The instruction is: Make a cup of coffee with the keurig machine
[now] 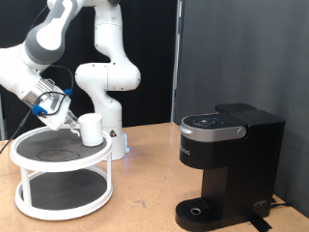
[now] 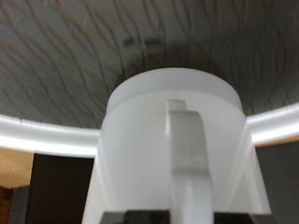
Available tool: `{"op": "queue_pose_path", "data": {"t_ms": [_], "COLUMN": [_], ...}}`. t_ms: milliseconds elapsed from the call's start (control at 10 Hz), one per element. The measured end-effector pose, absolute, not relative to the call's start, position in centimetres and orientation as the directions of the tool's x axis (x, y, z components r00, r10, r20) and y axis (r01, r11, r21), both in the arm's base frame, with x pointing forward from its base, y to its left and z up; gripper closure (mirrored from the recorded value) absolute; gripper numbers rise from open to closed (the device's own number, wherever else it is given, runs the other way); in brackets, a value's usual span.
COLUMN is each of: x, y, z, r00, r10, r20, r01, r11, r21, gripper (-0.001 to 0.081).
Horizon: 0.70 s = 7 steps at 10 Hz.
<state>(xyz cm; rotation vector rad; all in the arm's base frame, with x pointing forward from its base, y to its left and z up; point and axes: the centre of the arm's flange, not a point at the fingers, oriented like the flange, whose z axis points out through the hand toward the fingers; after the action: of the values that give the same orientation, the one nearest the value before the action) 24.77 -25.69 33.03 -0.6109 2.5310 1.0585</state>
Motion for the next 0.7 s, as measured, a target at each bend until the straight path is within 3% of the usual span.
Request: {"op": "queue_pose_path", "data": {"t_ms": [500,700], "x": [24.9,25.0], "y": [-25.9,-25.6], "z": [37.7,37.4], "r00": [-0.837,-0.845], "r10": [-0.247,-0.229], "r20": [-0.489,-0.484], "r01": [-0.528,-0.514], "r11": [0.600,0.598], "r21": [0.601,0.615], "gripper": [0.0803,0.0803]}}
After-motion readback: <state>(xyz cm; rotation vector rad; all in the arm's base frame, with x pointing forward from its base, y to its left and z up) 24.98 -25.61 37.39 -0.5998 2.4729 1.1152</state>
